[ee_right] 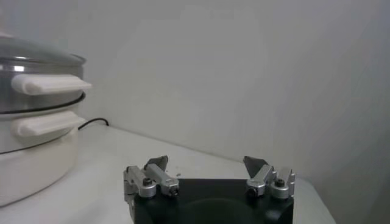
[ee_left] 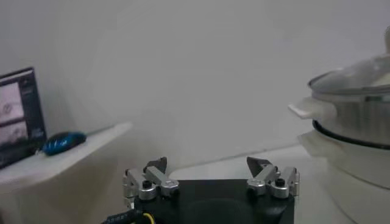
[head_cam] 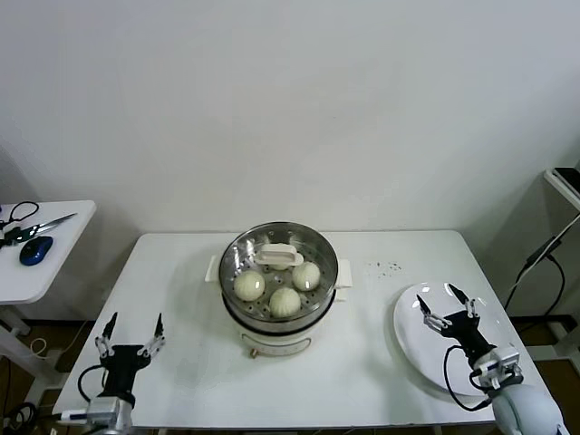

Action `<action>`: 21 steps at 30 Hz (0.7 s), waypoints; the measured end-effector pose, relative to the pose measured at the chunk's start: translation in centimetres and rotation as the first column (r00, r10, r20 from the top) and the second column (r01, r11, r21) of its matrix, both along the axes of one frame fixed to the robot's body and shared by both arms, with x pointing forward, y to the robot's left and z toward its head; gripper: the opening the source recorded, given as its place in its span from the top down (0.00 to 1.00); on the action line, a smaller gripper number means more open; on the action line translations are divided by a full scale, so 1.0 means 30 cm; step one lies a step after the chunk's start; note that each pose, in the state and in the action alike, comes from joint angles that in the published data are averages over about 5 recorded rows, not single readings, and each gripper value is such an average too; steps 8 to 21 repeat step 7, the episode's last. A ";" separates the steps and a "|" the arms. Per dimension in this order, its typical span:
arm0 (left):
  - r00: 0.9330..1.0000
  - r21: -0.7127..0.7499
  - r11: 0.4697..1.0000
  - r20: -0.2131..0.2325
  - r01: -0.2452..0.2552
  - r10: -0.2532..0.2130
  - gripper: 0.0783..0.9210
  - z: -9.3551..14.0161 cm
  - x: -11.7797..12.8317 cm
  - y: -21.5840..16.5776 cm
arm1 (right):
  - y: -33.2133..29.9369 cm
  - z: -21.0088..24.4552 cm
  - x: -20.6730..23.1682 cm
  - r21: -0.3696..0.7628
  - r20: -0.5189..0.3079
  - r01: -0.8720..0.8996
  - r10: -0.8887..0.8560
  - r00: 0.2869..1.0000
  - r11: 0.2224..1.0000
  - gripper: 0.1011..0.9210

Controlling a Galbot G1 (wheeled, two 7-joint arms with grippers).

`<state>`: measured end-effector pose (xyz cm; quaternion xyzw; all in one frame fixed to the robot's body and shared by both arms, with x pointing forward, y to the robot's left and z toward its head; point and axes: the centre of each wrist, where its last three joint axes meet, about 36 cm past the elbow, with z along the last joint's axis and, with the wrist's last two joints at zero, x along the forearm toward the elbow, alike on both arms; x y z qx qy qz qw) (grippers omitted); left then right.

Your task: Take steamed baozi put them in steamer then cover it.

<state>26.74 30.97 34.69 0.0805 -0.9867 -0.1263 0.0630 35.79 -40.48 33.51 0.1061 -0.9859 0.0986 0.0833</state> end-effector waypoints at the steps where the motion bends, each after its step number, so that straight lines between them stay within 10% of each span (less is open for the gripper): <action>1: 1.000 -0.016 1.000 0.007 -0.003 0.004 0.12 -0.007 -0.007 0.005 | 0.001 -0.001 -0.002 0.002 0.001 0.002 -0.002 1.000 1.000 0.12; 21: 0.999 -0.071 0.997 0.041 -0.013 0.016 0.12 -0.027 -0.031 0.020 | -0.002 -0.006 -0.016 0.006 0.003 0.010 -0.010 1.000 1.000 0.12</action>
